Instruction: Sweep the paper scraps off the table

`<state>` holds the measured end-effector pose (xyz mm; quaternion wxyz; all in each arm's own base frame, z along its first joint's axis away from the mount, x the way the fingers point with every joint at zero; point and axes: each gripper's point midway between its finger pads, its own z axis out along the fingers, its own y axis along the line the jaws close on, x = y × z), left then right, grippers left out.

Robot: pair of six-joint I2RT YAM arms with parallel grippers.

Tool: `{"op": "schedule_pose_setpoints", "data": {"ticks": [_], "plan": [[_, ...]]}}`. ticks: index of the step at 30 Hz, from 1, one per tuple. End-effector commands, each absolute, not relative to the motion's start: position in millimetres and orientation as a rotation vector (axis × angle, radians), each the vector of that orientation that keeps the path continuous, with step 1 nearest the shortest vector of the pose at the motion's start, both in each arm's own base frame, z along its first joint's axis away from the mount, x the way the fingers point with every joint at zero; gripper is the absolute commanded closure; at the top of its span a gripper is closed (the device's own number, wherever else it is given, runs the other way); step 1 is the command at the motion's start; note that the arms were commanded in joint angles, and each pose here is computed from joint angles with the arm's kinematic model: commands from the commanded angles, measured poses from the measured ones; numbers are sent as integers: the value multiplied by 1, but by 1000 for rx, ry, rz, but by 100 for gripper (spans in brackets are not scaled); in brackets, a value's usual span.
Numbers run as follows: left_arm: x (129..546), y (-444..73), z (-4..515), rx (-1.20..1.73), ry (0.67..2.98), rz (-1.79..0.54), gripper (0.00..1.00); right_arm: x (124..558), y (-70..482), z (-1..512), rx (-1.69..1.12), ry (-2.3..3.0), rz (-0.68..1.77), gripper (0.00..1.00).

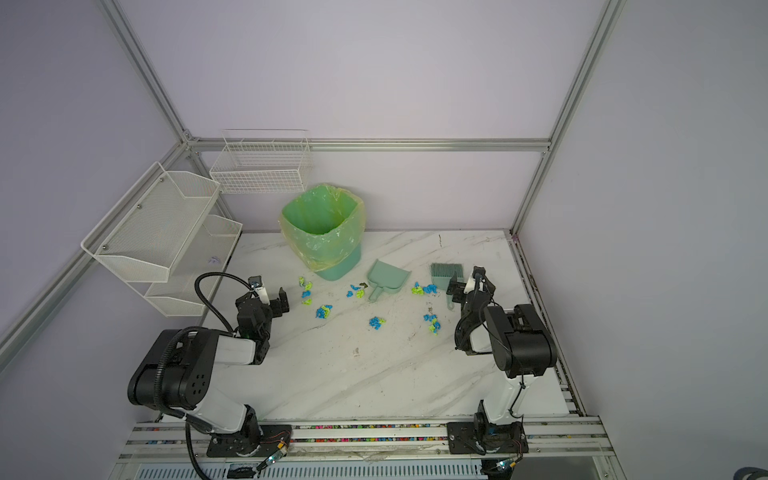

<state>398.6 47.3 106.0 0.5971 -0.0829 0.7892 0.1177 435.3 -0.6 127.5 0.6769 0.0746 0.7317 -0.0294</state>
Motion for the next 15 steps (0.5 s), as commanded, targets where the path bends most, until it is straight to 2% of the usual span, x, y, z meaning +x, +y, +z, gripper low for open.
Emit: {"op": "schedule_pose_setpoints", "data": {"ticks": [1, 8, 15], "plan": [[395, 49, 115, -208, 1786, 267, 0, 438, 1, 136, 157, 1619, -64, 3], [395, 48, 116, -198, 1782, 266, 0, 436, -5, 139, 196, 1607, -89, 3], [378, 57, 141, -271, 1721, 329, 0, 435, -22, 172, 308, 1606, -146, 3]]}}
